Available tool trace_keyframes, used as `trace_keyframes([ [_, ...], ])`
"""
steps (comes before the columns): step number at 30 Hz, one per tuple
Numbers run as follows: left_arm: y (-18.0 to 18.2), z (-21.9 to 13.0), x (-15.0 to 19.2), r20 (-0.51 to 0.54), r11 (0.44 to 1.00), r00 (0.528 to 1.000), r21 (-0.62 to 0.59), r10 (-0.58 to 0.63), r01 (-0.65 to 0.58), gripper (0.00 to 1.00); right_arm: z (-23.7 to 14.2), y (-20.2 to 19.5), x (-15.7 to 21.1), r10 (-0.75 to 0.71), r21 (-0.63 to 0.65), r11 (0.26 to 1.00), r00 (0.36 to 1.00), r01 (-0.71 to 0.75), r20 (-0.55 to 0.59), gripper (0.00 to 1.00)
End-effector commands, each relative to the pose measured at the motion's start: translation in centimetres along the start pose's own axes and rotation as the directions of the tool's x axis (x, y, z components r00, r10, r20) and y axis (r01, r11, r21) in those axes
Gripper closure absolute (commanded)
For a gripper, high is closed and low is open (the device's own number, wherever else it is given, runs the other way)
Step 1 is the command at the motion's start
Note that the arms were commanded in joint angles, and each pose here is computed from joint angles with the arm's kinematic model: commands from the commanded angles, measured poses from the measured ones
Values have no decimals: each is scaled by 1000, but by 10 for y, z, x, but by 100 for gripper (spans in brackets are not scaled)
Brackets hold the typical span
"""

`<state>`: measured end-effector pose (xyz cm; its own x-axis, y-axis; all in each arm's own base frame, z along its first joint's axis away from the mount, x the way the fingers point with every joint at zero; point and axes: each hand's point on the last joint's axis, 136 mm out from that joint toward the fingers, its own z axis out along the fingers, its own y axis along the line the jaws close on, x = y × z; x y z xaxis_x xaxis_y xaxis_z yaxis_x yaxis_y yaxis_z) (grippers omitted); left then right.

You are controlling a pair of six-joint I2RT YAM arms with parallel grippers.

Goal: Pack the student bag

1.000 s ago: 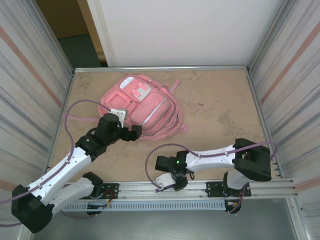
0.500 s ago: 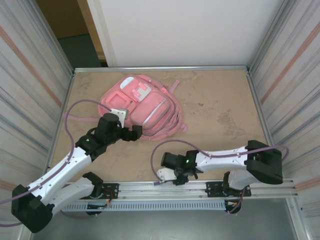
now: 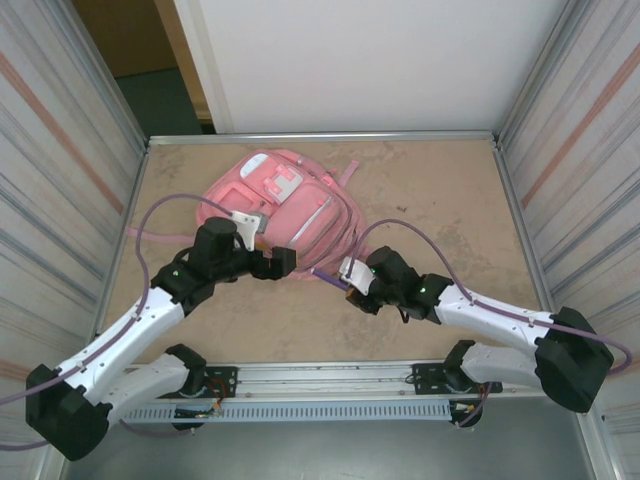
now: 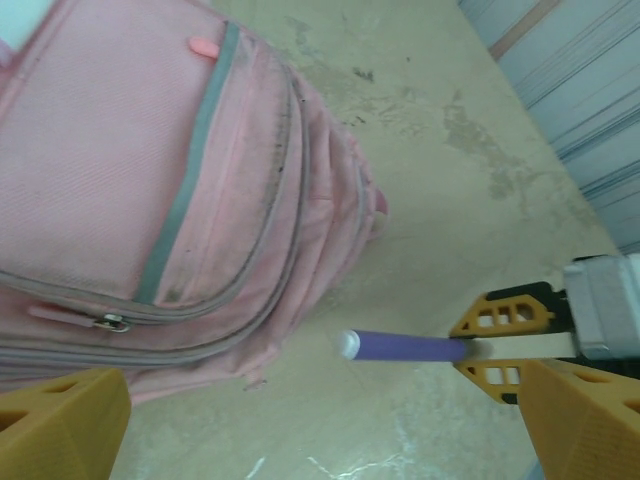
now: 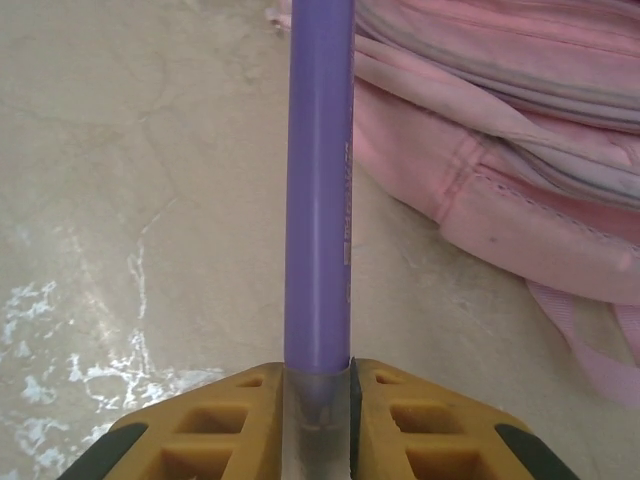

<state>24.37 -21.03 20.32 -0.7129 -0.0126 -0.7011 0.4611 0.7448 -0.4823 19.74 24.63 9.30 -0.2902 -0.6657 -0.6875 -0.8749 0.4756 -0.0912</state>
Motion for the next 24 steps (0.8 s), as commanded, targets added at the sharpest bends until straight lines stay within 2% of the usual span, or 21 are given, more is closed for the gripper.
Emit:
trace_keyframes([
  [1,-13,9,-5,-14,985,992,119,-123,124,2,-5,-7,-19,81,7,997,991,-82,106,79],
  [7,-31,33,-16,-77,934,963,235,-257,268,5,-7,-18,-38,172,25,983,960,-182,222,79],
  [9,-31,41,-14,-121,935,957,211,-263,284,12,-7,-21,-43,202,31,976,943,-217,266,79],
  [11,-31,46,-14,-152,949,959,174,-239,264,12,-5,-23,-46,217,30,972,934,-234,283,79],
  [16,-38,64,-13,-180,948,957,182,-227,259,13,-3,-26,-55,252,20,962,909,-274,332,80],
  [21,-31,82,-8,-209,921,922,152,-325,359,23,-2,-25,-69,245,16,963,902,-268,356,80],
  [24,-35,86,-14,-178,906,921,190,-347,378,34,3,-22,-75,249,1,963,896,-268,368,80],
])
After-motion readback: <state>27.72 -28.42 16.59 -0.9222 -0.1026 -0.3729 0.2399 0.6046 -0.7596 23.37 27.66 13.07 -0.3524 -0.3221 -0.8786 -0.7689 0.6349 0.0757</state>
